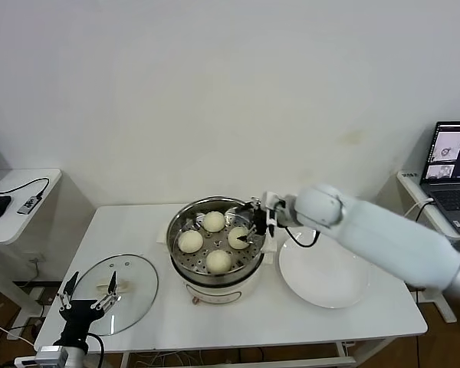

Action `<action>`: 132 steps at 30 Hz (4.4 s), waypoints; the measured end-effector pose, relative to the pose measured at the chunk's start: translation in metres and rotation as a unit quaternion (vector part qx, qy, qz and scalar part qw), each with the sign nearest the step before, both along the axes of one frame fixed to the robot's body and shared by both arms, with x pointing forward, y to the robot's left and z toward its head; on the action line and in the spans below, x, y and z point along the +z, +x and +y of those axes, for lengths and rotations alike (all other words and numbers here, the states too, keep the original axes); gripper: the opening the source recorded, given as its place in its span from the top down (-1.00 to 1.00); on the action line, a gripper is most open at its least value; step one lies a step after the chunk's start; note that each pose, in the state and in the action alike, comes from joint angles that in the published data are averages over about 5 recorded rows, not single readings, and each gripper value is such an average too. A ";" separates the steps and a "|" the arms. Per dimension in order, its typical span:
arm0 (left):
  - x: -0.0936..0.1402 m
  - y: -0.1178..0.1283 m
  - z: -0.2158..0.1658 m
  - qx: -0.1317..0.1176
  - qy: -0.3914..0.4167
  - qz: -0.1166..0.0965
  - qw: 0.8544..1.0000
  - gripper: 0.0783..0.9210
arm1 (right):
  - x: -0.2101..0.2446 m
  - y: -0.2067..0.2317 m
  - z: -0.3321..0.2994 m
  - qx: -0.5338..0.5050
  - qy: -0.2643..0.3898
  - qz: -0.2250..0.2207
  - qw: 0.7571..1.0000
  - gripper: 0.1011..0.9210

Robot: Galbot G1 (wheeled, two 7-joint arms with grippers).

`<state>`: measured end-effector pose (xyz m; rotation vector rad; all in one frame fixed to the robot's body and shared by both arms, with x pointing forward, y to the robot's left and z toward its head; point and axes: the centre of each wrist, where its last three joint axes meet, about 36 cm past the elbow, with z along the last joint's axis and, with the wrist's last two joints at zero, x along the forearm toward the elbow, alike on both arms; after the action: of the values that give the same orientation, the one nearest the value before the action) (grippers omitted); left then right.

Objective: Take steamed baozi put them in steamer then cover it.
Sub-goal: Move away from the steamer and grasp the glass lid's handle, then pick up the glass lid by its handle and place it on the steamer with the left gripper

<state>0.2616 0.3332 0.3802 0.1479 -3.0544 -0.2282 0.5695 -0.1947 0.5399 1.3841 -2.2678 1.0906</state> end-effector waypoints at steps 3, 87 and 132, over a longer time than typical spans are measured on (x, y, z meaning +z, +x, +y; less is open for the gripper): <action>-0.004 -0.001 -0.001 0.002 0.006 -0.004 1.000 -0.77 | -0.017 -0.014 -0.015 -0.017 0.064 -0.038 0.997 -0.76; -0.100 0.090 0.101 -0.140 0.693 0.051 0.705 -0.77 | -0.203 -0.291 -0.196 -0.508 0.202 -0.242 0.802 -0.76; -0.020 0.061 0.101 -0.032 0.683 0.044 0.728 0.86 | -0.201 -0.294 -0.178 -0.484 0.198 -0.227 0.822 -0.76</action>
<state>0.3226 0.4346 0.3605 0.0774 -2.0703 -2.2667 0.2758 -0.3729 0.3390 -0.1402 -3.0353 0.6133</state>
